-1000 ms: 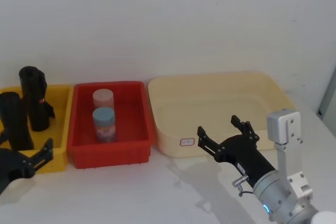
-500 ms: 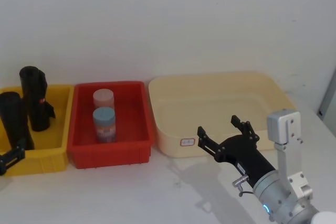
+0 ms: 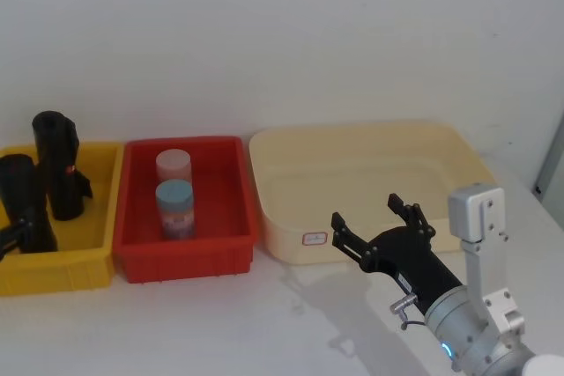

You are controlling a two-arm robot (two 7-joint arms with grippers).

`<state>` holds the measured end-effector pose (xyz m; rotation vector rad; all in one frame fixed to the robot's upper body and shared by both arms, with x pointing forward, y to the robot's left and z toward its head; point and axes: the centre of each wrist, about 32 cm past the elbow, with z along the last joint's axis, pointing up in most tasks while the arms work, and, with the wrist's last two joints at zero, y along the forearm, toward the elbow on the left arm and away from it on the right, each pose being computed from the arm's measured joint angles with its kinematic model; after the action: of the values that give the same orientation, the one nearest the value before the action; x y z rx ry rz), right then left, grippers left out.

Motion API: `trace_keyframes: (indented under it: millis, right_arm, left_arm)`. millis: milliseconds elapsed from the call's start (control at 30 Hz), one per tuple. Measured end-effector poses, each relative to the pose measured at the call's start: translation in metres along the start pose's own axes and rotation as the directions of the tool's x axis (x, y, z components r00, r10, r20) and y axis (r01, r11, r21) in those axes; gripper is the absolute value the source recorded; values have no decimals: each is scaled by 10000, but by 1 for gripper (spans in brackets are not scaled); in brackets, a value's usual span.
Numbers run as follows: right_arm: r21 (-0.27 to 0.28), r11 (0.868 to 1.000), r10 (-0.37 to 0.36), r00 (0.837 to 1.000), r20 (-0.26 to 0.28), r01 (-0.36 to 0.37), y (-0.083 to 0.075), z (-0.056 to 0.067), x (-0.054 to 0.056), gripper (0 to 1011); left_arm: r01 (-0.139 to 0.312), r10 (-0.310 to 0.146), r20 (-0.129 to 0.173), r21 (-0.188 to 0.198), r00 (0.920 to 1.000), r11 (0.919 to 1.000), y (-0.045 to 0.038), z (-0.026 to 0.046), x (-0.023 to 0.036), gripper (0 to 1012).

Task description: Pick up the garbage bag with the one hand and transfer it to the other hand.

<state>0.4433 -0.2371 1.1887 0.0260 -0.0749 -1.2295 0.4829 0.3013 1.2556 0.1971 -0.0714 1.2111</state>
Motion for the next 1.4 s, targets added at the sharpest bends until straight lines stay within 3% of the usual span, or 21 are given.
trace_keyframes:
  millis: [167, 567, 1033, 1400]
  right_arm:
    - [0, 10000, 1, 10000, 0, -1, 0, 0, 0, 1000]
    - [0, 10000, 1, 10000, 0, -1, 0, 0, 0, 1001]
    - [0, 10000, 1, 10000, 0, -1, 0, 0, 0, 1000]
    - [0, 10000, 1, 10000, 0, -1, 0, 0, 0, 1001]
  left_arm:
    - [12, -13, 62, 78, 10000, 10000, -117, 15, 79, 1000]
    - [207, -208, 5, 363, 9998, 9991, -351, -57, 204, 1001]
    - [913, -912, -123, 121, 9958, 9957, -663, -177, 254, 1001]
    - [1192, -1192, -134, 21, 9928, 9929, -785, -221, 261, 765]
